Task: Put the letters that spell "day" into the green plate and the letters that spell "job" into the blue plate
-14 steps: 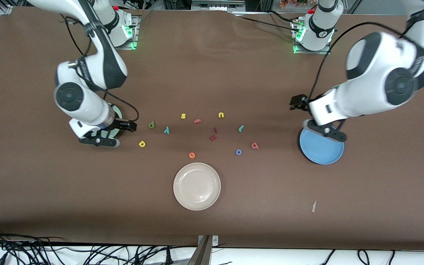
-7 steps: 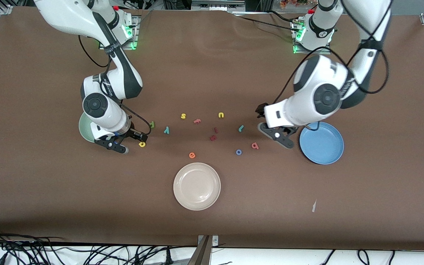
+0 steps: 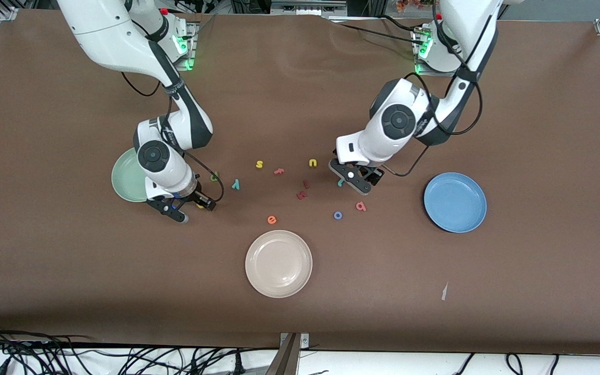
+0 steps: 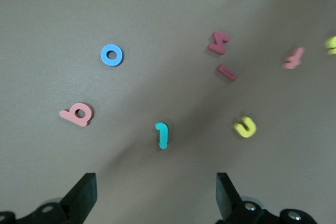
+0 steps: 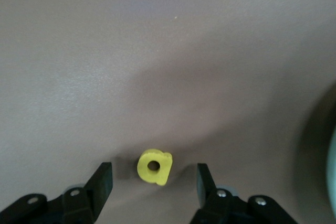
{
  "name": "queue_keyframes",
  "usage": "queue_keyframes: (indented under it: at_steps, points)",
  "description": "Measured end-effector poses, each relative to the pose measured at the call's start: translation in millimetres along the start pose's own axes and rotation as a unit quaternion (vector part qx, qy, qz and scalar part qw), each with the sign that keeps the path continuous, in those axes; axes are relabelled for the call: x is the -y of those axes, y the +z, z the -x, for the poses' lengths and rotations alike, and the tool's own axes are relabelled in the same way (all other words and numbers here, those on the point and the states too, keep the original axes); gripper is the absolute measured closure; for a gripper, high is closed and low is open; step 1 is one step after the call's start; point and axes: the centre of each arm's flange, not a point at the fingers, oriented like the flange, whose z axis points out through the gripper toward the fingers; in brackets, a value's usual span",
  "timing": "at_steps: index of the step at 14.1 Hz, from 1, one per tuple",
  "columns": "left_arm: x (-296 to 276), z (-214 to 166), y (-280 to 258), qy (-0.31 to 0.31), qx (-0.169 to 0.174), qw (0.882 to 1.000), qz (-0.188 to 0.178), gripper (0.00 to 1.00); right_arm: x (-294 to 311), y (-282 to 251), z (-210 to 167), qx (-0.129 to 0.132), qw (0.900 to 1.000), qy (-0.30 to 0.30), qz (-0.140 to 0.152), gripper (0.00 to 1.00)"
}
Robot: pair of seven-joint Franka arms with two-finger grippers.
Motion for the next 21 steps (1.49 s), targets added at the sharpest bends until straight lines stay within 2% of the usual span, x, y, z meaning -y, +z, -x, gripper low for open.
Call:
queue_keyframes:
  at_steps: [1, 2, 3, 6, 9, 12, 14, 16, 18, 19, 20, 21]
  points:
    - [-2, -1, 10, 0.001, -0.001, 1.0, -0.012, 0.0, 0, 3, 0, 0.0, 1.0, 0.001, 0.0, 0.34]
    - [-3, -2, 20, 0.0, -0.002, 1.0, -0.021, 0.0, 0, 3, 0, -0.001, 1.0, 0.001, 0.0, 0.34]
    - [-3, -3, 31, 0.001, -0.001, 1.0, -0.027, 0.0, 0, 2, 0, -0.001, 1.0, 0.001, -0.001, 0.4]
    - [-5, -9, 53, 0.005, 0.005, 0.999, -0.038, 0.0, 2, -2, -3, -0.005, 1.0, 0.001, -0.004, 0.72]
    - [-5, -17, 67, 0.004, 0.007, 0.999, -0.039, 0.0, 4, -7, -5, 0.002, 1.0, -0.008, 0.004, 0.72]
    - [-16, -15, 85, 0.009, 0.02, 0.999, -0.039, 0.01, 1, -28, -9, 0.02, 0.999, -0.033, 0.025, 0.72]
    - [-21, -14, 91, 0.01, 0.024, 0.999, -0.039, 0.02, -15, -48, -15, 0.041, 0.996, -0.064, 0.049, 0.72]
    - [-22, -14, 92, 0.011, 0.025, 0.999, -0.04, 0.03, -45, -66, -23, 0.05, 0.992, -0.095, 0.06, 0.72]
    - [-22, -14, 92, 0.011, 0.026, 0.999, -0.041, 0.08, -86, -74, -29, 0.059, 0.989, -0.121, 0.068, 0.72]
    - [-21, -14, 92, 0.011, 0.027, 0.999, -0.042, 0.14, -108, -73, -31, 0.066, 0.987, -0.13, 0.072, 0.72]
    - [-20, -13, 93, 0.009, 0.029, 0.999, -0.042, 0.14, -129, -70, -30, 0.071, 0.986, -0.135, 0.074, 0.72]
    - [-20, -13, 95, 0.008, 0.03, 0.999, -0.043, 0.21, -147, -63, -27, 0.071, 0.985, -0.14, 0.073, 0.72]
